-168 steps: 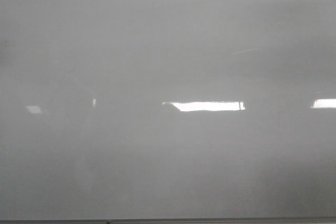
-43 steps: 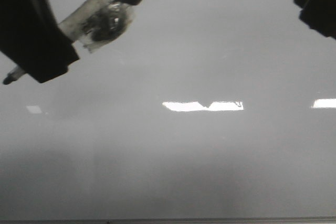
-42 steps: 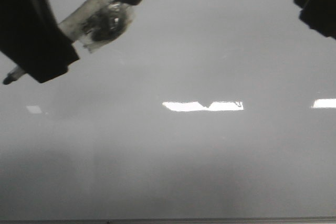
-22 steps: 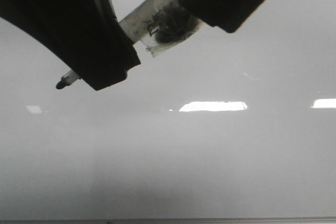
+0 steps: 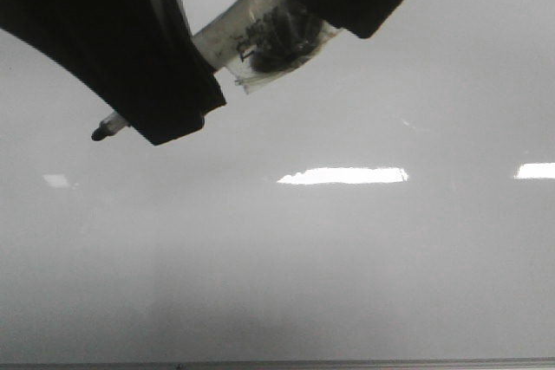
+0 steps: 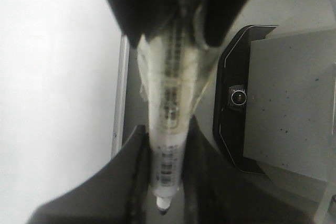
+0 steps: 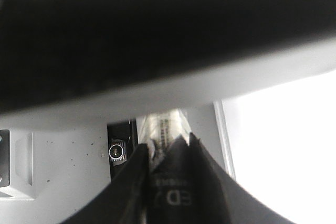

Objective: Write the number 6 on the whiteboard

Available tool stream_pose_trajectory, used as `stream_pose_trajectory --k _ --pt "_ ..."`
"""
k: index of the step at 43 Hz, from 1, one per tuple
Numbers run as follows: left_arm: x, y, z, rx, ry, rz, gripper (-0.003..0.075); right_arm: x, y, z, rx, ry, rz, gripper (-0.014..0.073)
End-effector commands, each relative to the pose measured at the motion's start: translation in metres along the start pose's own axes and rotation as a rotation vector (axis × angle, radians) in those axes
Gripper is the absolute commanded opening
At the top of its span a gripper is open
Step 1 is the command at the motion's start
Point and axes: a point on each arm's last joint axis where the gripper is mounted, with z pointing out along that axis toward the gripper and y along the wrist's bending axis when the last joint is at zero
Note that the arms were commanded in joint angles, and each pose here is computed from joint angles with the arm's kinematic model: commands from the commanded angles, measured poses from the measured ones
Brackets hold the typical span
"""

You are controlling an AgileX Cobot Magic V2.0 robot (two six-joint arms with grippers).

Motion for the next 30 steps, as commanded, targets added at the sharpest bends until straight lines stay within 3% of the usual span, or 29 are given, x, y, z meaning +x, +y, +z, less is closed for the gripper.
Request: stream_pose_trajectory --k 1,5,8,13,20,30 --pt "-0.010 0.000 -0.015 -0.043 -0.096 0.000 0.0024 -0.012 0.001 -0.013 0.029 -0.086 -0.015 0.0015" --pt "-0.011 0.001 -0.015 -0.051 -0.111 -0.009 0.0146 -0.011 0.001 -0.013 0.023 -0.080 -0.015 -0.0034" --pt "-0.012 0.002 -0.016 -0.061 -0.125 -0.017 0.0284 -0.011 0.002 -0.013 0.016 -0.073 -0.015 -0.0059" --pt "-0.012 0.005 -0.017 -0.079 -0.135 -0.037 0.0442 -0.009 0.002 -0.013 0.007 -0.060 -0.010 -0.0060" --pt "0.003 0.015 -0.038 -0.153 -0.156 -0.165 0.0459 0.004 -0.003 -0.024 0.053 0.018 0.060 -0.0059" --pt "0.047 0.026 -0.090 -0.329 -0.258 -0.415 0.0459 0.042 -0.022 -0.067 0.344 0.153 0.377 -0.0059"
